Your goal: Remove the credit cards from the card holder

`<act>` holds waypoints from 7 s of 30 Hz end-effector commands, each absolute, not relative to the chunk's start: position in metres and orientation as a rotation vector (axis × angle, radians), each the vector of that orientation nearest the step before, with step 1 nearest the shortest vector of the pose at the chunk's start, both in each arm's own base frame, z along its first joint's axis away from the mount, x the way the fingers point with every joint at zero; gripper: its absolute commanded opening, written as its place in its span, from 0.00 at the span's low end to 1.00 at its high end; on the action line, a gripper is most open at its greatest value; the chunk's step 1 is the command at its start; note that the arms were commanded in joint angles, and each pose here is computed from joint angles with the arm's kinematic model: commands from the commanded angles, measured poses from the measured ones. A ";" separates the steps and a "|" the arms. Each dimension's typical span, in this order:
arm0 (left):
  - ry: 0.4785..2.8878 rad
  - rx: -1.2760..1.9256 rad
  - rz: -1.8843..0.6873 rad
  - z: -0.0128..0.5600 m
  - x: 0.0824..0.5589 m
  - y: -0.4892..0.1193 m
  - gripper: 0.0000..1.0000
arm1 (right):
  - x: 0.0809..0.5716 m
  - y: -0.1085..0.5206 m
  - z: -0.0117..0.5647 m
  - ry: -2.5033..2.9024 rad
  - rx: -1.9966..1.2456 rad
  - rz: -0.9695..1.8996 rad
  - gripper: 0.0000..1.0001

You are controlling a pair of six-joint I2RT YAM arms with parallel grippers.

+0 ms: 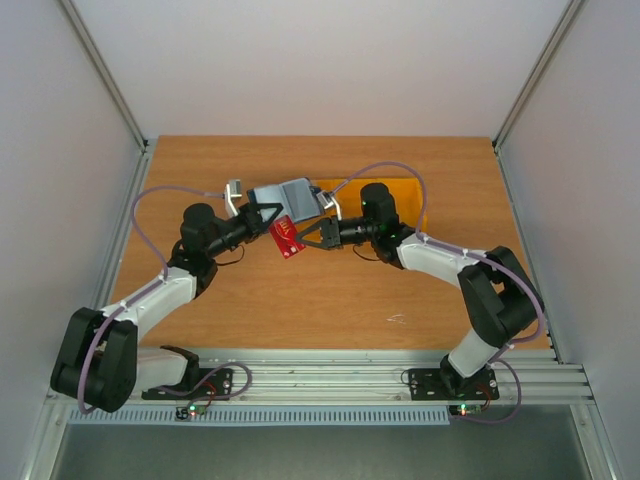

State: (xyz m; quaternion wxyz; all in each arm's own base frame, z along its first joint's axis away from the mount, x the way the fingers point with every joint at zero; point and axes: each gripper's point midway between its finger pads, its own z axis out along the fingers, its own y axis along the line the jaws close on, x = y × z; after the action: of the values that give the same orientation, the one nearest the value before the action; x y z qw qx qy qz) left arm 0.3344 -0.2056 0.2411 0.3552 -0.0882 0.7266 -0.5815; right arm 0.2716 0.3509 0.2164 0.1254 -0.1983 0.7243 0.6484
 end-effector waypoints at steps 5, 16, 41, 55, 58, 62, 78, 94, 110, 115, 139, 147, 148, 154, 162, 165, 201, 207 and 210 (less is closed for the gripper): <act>1.758 -0.148 -1.488 0.272 0.332 -0.202 0.00 | 0.245 0.338 0.215 2.204 -0.672 1.819 0.01; 1.869 -0.237 -1.249 0.231 0.348 -0.180 0.00 | 0.216 0.275 0.205 2.546 -0.540 1.497 0.01; 1.868 -0.218 -1.031 0.223 0.344 -0.153 0.00 | 0.454 0.205 0.101 2.768 0.277 0.666 0.01; 1.858 -0.177 -1.054 0.227 0.346 -0.156 0.00 | 0.460 0.187 0.112 2.784 0.227 0.477 0.31; 1.833 -0.110 -1.077 0.236 0.343 -0.162 0.00 | 0.459 0.187 0.149 2.721 0.100 0.439 0.34; 1.736 0.045 -1.169 0.268 0.330 -0.178 0.00 | 0.430 0.228 0.231 2.528 -0.286 0.617 0.40; 1.362 0.625 -1.377 0.380 0.232 -0.220 0.00 | 0.261 0.260 0.356 2.038 -0.741 1.182 0.57; 1.354 0.595 -1.376 0.392 0.208 -0.219 0.00 | 0.200 0.294 0.365 1.959 -0.953 1.220 0.69; 1.401 0.569 -1.383 0.384 0.208 -0.219 0.00 | 0.216 0.285 0.364 1.966 -0.860 1.104 0.56; 1.386 0.585 -1.395 0.386 0.204 -0.220 0.00 | 0.221 0.285 0.366 1.956 -0.847 1.080 0.46; 1.371 0.596 -1.420 0.389 0.201 -0.221 0.00 | 0.229 0.321 0.363 1.925 -0.911 1.091 0.41; 1.377 0.595 -1.426 0.387 0.201 -0.221 0.00 | 0.229 0.334 0.364 1.896 -0.934 1.128 0.61; 1.378 0.595 -1.425 0.386 0.201 -0.221 0.00 | 0.228 0.335 0.365 1.891 -0.937 1.138 0.62; 1.393 0.580 -1.419 0.382 0.204 -0.221 0.00 | 0.220 0.343 0.376 1.835 -0.973 1.225 0.75; 1.367 0.576 -1.409 0.385 0.203 -0.219 0.00 | 0.211 0.328 0.389 1.701 -0.964 1.210 0.99; 1.348 0.583 -1.405 0.388 0.201 -0.218 0.00 | 0.219 0.311 0.386 1.714 -0.906 1.174 0.98; 1.243 0.683 -1.393 0.410 0.184 -0.220 0.00 | 0.242 0.284 0.362 1.905 -0.886 1.170 0.86; 1.246 0.682 -1.395 0.410 0.185 -0.220 0.00 | 0.239 0.296 0.361 1.900 -0.928 1.179 0.87; 1.249 0.681 -1.397 0.409 0.185 -0.220 0.00 | 0.241 0.302 0.364 1.888 -0.932 1.176 0.87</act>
State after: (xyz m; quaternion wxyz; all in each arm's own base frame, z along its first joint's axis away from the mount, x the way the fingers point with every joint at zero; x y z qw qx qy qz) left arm 0.1966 -0.2221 0.3842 0.5099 0.2582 0.5682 -0.5920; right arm 0.2420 0.2913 0.3505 0.3424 -0.3455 0.7470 0.4531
